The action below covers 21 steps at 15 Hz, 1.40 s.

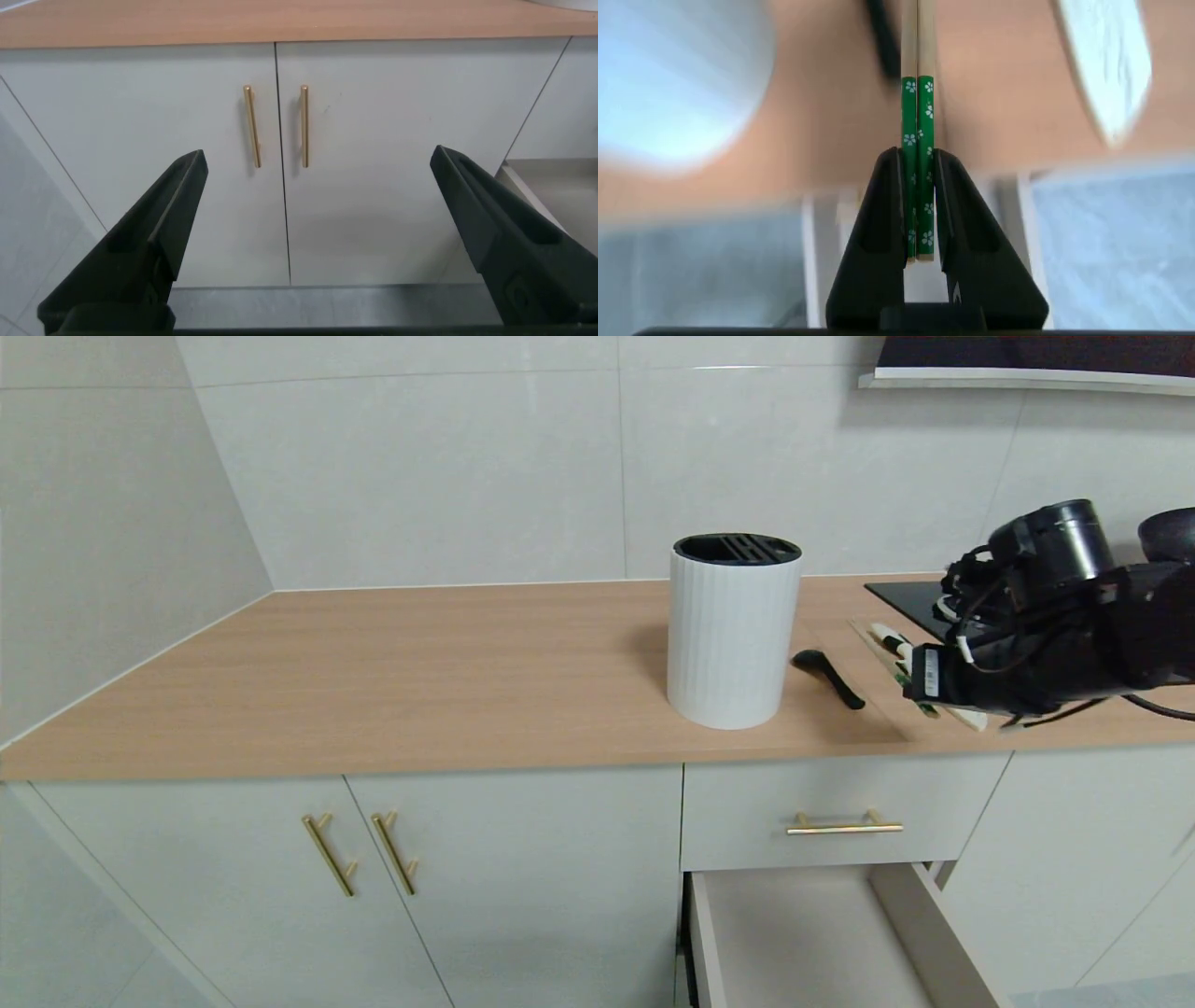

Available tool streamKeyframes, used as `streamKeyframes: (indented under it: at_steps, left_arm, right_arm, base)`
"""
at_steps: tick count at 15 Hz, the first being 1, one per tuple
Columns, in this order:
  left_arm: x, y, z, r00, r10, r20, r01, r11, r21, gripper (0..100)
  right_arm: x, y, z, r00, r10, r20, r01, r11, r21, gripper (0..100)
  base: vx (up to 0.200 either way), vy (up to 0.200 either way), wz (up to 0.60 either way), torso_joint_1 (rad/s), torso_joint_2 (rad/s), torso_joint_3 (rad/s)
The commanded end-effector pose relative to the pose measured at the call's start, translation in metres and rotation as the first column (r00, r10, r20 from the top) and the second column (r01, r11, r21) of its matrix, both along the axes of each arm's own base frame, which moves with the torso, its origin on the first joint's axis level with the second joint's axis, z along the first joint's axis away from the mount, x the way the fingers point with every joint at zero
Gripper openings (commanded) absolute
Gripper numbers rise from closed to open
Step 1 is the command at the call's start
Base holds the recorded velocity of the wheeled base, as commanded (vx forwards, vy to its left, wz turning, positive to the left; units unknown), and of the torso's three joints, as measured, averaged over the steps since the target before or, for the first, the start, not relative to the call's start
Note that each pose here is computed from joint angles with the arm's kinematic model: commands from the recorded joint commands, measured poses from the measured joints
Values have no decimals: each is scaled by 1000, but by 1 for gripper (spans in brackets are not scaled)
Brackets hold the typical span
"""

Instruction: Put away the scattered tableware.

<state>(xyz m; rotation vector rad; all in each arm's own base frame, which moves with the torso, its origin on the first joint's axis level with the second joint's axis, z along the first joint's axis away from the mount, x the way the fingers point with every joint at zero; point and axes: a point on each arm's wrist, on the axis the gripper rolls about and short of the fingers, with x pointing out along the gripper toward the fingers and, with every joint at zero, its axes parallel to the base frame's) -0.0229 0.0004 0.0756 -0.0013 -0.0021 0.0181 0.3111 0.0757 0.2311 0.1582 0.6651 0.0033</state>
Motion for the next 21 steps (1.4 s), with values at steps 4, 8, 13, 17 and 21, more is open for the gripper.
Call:
streamKeyframes:
  at_steps: [4, 8, 13, 17, 21]
  left_arm:
    - [0, 0, 0, 1000, 0, -1, 0, 1000, 0, 100]
    - [0, 0, 0, 1000, 0, -1, 0, 1000, 0, 100]
    - [0, 0, 0, 1000, 0, -1, 0, 1000, 0, 100]
    - [0, 0, 0, 1000, 0, -1, 0, 1000, 0, 100]
    - [0, 0, 0, 1000, 0, -1, 0, 1000, 0, 100]
  right_arm:
    - [-170, -34, 4, 932, 346, 105, -356, 929, 102, 0]
    - [-197, -39, -10, 902, 426, 71, -432, 895, 113, 0]
    - [-185, -34, -54, 837, 542, -74, -539, 840, 59, 0]
    - [-170, -30, -82, 837, 543, -64, -540, 840, 50, 0]
    - [-165, -28, -94, 837, 541, -78, -539, 841, 51, 0]
  base:
    - [0, 0, 0, 0, 0, 0]
    - [0, 0, 0, 0, 0, 0]
    - [0, 0, 0, 0, 0, 0]
    - [0, 0, 0, 0, 0, 0]
    - [0, 0, 0, -56, 142, 83]
